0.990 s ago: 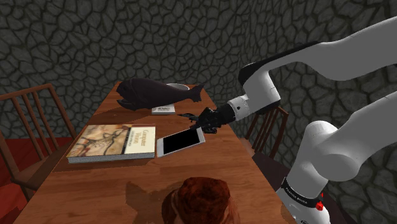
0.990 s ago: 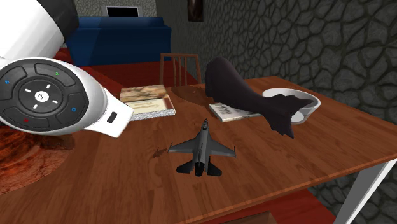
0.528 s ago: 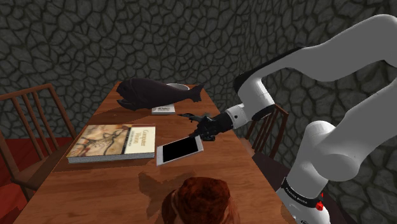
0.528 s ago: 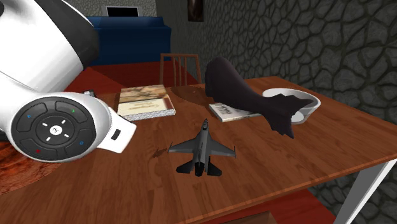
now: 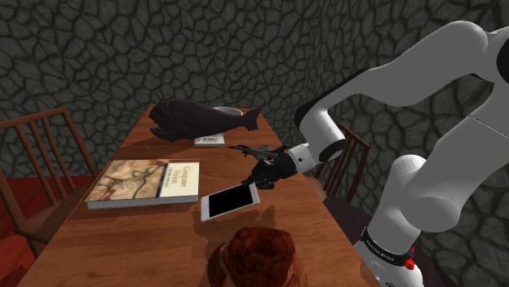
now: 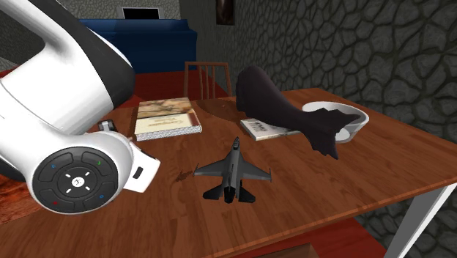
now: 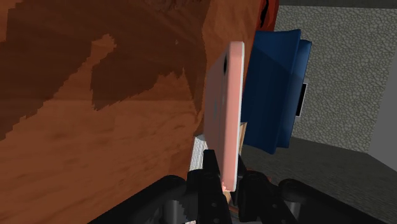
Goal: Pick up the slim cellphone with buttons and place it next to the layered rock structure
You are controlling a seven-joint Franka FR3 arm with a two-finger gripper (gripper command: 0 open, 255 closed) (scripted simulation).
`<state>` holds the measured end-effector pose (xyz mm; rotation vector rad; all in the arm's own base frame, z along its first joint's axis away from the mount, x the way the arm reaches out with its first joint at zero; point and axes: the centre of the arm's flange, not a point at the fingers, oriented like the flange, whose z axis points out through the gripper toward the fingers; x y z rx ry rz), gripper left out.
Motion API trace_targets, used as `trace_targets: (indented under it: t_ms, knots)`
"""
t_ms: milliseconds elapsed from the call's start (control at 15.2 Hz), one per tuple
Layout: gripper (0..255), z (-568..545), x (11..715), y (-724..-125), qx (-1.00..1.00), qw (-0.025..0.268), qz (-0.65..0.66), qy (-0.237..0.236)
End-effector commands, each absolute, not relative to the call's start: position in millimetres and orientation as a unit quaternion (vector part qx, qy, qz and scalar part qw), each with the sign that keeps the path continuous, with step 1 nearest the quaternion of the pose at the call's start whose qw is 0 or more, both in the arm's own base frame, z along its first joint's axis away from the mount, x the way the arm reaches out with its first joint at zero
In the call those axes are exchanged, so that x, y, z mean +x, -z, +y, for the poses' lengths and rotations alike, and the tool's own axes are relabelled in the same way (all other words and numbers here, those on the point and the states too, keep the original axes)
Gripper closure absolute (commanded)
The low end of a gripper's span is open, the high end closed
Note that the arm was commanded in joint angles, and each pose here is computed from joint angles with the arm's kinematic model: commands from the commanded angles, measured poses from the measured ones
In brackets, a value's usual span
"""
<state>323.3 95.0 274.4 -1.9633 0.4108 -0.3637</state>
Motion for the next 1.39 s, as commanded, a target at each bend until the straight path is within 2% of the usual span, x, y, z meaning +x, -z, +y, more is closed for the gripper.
trace_targets:
  t_ms: [0, 330, 396, 1320]
  knots:
    - [255, 95.0, 323.7, -272.5, -0.820, 0.524, 0.172, 0.152]
    - [255, 95.0, 323.7, -272.5, -0.820, 0.524, 0.171, 0.152]
    - [0, 95.0, 323.7, -272.5, -0.820, 0.524, 0.171, 0.152]
    - [0, 54.7, 302.2, -292.7, -0.820, 0.524, 0.171, 0.152]
